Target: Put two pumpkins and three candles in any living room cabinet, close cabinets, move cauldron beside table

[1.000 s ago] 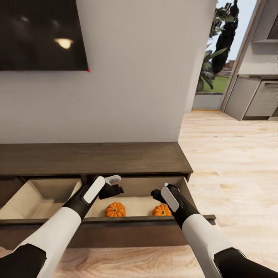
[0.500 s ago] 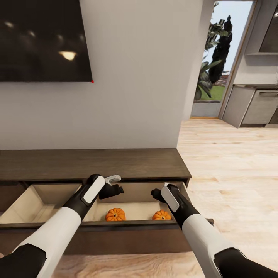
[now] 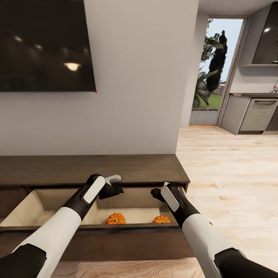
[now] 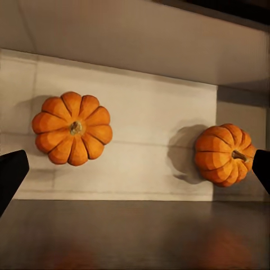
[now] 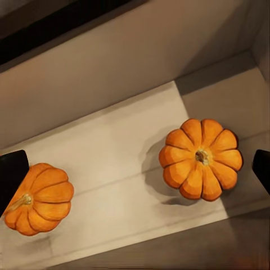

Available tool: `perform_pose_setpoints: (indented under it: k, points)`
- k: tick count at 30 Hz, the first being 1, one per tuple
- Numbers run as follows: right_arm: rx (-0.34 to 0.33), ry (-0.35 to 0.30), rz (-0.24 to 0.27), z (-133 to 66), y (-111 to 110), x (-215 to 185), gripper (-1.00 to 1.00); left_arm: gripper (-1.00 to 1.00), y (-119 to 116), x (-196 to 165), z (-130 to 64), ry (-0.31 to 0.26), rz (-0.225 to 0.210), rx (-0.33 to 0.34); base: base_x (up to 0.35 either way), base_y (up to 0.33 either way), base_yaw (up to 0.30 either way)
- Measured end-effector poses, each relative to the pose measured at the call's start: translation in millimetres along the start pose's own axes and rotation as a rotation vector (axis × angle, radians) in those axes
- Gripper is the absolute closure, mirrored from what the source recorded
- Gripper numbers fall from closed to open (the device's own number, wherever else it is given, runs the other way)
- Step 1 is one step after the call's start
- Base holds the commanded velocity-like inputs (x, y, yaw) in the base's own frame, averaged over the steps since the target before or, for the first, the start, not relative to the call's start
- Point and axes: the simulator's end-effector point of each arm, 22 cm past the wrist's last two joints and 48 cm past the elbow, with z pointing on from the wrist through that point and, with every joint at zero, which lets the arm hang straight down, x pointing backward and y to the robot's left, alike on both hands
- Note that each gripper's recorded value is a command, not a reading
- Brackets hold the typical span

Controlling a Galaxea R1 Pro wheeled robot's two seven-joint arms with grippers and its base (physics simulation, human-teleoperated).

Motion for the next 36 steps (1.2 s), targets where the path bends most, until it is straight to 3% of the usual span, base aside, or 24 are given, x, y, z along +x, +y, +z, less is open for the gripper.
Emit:
perform_pose_setpoints:
  k: [9,21,36]
  points:
    - [-0.015,-0.035,-0.001,-18.7,6.8,-14.2,-1.0,-1.0,-6.6,-11.1,-20.6,-0.037,0.007,0.008,-0.049,0.0,0.0]
    - [-0.034,-0.082,-0.003,-44.7,15.1,-32.3,-1.0,-1.0,-15.1,-24.5,-48.6,-0.085,0.017,0.019,-0.25,0.0,-0.01]
    - [-0.06,-0.146,-0.005,-82.1,25.6,-54.7,-1.0,-1.0,-26.2,-40.6,-88.5,-0.151,0.03,0.033,-0.028,0.0,-0.043]
